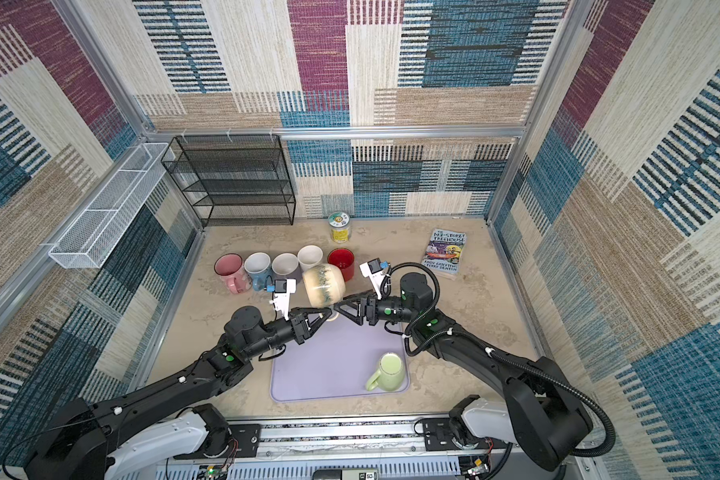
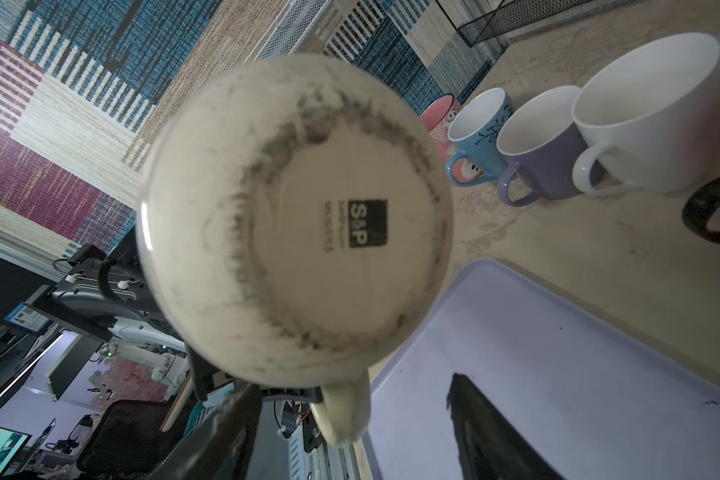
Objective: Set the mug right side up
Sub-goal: 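Bring the left gripper to the cream mug's open rim while the right holds it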
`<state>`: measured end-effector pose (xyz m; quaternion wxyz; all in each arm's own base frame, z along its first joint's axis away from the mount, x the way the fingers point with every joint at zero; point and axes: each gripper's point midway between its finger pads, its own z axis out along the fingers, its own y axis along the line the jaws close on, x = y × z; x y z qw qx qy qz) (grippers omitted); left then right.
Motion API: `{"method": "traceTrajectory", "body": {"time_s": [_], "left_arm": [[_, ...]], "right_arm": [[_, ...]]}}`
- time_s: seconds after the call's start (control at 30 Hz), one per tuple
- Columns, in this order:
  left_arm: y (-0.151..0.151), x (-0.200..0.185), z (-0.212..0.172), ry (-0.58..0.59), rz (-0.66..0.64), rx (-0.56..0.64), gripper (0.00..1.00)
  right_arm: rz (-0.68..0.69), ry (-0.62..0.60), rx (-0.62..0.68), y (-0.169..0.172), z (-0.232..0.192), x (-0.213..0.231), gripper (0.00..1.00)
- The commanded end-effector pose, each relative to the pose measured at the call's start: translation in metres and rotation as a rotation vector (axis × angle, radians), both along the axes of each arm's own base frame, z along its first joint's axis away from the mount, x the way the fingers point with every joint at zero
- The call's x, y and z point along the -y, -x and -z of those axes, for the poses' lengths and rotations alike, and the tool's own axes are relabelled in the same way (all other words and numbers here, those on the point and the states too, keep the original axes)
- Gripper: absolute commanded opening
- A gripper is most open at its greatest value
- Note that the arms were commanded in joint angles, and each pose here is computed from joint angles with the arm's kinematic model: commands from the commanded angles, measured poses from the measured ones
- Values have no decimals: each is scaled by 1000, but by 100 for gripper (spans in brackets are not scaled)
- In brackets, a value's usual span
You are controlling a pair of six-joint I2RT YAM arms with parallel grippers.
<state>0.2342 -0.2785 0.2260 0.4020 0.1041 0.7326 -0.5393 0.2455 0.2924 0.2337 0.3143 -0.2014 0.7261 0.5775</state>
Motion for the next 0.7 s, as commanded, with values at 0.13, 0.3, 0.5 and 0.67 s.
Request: {"method": "traceTrajectory", "body": {"time_s": [0.13, 0.3, 0.5, 0.67], "left_arm": [[-13, 5, 4, -49, -25, -6, 0], [-20, 11, 14, -85, -23, -49, 0], [-31, 21, 27, -122, -20, -101, 0], [-41, 32, 41, -159, -16, -147, 0]], "right_arm": [[67, 82, 14, -3, 14, 12, 74], [117, 125, 28, -3, 16, 22, 74], [212, 182, 10, -11, 22, 39, 74], [291, 187, -57, -22, 33, 63, 74]]}}
